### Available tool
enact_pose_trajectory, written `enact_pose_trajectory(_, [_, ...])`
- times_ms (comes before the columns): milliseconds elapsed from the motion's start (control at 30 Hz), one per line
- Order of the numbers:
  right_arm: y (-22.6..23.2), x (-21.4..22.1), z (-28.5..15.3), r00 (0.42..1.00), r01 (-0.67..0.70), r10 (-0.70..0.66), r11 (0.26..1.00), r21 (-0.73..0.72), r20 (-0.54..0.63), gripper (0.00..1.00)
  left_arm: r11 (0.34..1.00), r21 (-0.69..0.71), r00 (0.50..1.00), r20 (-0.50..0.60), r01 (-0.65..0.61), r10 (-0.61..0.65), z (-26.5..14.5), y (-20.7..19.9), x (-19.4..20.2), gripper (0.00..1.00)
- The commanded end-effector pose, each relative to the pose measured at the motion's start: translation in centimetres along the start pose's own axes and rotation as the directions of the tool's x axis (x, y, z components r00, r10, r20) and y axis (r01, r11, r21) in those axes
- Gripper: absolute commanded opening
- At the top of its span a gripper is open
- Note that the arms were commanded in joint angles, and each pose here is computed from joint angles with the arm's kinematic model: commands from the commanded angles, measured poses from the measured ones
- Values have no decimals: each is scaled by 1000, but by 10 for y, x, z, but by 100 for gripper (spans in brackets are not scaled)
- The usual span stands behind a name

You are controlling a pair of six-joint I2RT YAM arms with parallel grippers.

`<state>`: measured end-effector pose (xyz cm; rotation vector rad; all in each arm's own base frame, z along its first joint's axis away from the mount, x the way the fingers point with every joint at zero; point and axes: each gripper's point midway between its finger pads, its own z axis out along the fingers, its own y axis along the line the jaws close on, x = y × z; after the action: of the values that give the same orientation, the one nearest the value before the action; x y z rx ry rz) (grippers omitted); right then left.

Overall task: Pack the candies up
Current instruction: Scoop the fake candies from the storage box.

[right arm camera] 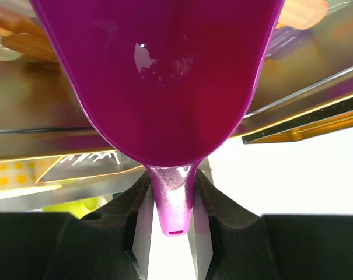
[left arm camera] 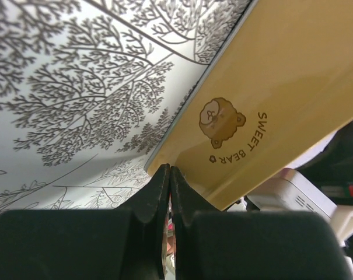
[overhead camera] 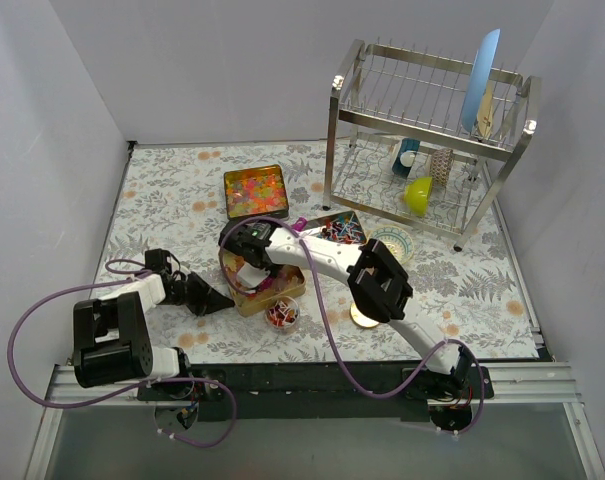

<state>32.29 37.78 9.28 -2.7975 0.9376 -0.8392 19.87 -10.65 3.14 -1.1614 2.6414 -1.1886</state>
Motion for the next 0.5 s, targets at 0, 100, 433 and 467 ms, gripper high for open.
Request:
enact_pose_trajectory(0, [-1,-44,-12,988,-62,65,998,-22,137,1,999,37,1000,-26,-1,2,0,-7,4,0])
enact_pose_trajectory(100, [3,-58,-24,981,-38,37,999,0,189,1,999,34,1000,-23,-2,3,1,-7,3,0])
enact_pose_trajectory(433, [0,-76,-54,980,-23,11,998,57,199,1,999,39,1000,-29,1,0,2,-14,-4,0])
enact_pose_trajectory(467, [-2,-70,-53,986,-24,12,997,67,166,1,999,38,1000,-25,0,1,2,-14,-5,0])
